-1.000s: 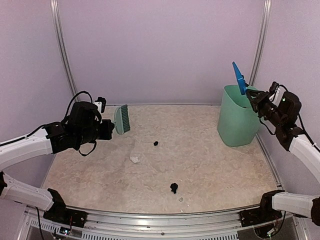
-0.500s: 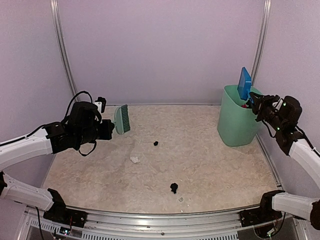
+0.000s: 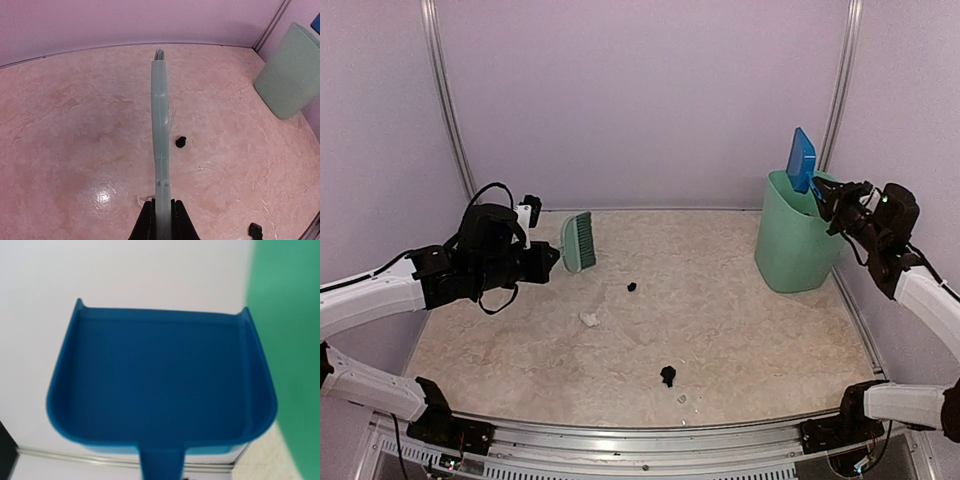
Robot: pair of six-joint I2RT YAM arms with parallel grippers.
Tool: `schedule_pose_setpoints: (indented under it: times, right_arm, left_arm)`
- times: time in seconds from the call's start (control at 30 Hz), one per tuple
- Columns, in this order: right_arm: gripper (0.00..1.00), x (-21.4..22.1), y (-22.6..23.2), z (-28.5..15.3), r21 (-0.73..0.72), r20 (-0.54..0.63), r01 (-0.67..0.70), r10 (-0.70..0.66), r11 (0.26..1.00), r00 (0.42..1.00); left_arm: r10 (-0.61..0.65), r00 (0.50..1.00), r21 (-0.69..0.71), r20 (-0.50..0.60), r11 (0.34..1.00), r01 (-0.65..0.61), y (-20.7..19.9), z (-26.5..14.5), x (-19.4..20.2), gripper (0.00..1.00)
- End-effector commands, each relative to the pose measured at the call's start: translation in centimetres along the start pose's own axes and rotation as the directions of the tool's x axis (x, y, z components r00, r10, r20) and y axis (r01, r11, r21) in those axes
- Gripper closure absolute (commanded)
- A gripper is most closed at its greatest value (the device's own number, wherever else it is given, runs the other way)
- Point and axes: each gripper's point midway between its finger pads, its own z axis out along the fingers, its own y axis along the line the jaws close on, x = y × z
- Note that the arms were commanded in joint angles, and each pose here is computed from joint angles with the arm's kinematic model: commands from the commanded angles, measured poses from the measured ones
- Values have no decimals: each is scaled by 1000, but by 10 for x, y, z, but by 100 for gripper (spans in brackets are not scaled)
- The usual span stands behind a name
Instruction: Sweep away the paper scraps from the table
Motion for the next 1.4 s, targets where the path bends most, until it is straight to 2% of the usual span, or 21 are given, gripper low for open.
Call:
schedule_pose_setpoints:
  times: [0.0, 0.13, 0.3, 0.43, 0.67, 0.83, 1.37]
  right_arm:
    - [100, 0, 33, 6, -51, -23, 248, -249, 967, 968]
    - [100, 14, 42, 19, -89, -103, 388, -396, 917, 912]
    - [100, 55, 38, 42, -150, -255, 536, -556, 831, 791]
    - [100, 83, 31, 55, -161, -306, 628, -644, 761, 701]
    - [100, 98, 15, 60, -128, -334, 697, -692, 706, 640]
    - [100, 100, 4, 58, -117, -354, 707, -694, 698, 627]
    - [100, 99, -4, 53, -102, -358, 734, -713, 672, 603]
  left_arm:
    - [66, 998, 233, -6, 970, -62, -56, -7, 0, 98]
    - [141, 989, 410, -51, 906, -108, -102, -13, 17, 98]
    - [229, 968, 565, -103, 814, -133, -139, -19, 42, 98]
    - [295, 947, 646, -130, 750, -145, -159, -22, 64, 98]
    - [401, 901, 749, -166, 646, -149, -184, -37, 104, 100]
    - [422, 884, 739, -199, 657, -147, -183, -35, 118, 100]
    - [440, 827, 602, -350, 782, -162, -153, -4, 159, 100]
